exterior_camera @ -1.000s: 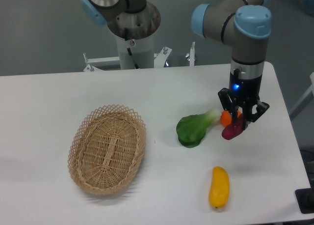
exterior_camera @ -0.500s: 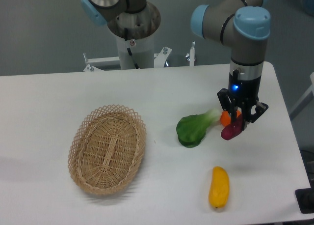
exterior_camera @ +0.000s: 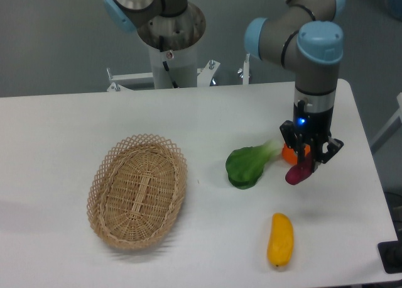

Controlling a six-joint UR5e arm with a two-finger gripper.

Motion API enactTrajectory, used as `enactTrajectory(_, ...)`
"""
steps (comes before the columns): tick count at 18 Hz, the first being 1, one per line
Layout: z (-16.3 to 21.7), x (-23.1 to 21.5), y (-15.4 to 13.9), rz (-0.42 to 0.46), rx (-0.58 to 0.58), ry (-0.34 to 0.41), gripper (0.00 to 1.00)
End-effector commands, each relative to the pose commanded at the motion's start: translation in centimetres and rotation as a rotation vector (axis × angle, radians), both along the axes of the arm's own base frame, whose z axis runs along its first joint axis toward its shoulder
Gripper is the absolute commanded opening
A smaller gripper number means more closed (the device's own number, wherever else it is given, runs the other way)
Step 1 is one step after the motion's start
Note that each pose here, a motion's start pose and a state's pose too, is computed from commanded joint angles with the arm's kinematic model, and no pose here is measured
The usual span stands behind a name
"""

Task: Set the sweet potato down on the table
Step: 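Lower the held sweet potato down onto the table surface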

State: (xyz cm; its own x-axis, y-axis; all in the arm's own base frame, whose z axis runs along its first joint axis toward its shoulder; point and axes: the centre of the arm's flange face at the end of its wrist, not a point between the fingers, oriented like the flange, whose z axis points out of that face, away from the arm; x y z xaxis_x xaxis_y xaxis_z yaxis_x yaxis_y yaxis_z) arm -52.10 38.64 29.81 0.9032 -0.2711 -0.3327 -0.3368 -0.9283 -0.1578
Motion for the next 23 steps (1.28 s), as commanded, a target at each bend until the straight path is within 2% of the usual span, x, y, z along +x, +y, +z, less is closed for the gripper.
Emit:
enactTrajectory(6,-5.5,-1.3,0.8,-0.011,-0.014,-0.006,0.29)
enactTrajectory(11,-7.5,-1.4,1.1,-0.032,-0.035,-0.024,0.29)
enactTrajectory(14,-8.7,-1.4,1.3,-0.095,-0.077,-0.019,0.29)
enactTrajectory(20,-10.1,-1.3,1.4,-0.106,-0.086,-0.034,0.3)
enactTrajectory(22,-10.3,-1.2,1.4,-0.105,-0.088,-0.039,0.34)
enactTrajectory(23,-10.3,-1.3,1.4,-0.105,-0.087,-0.038,0.41)
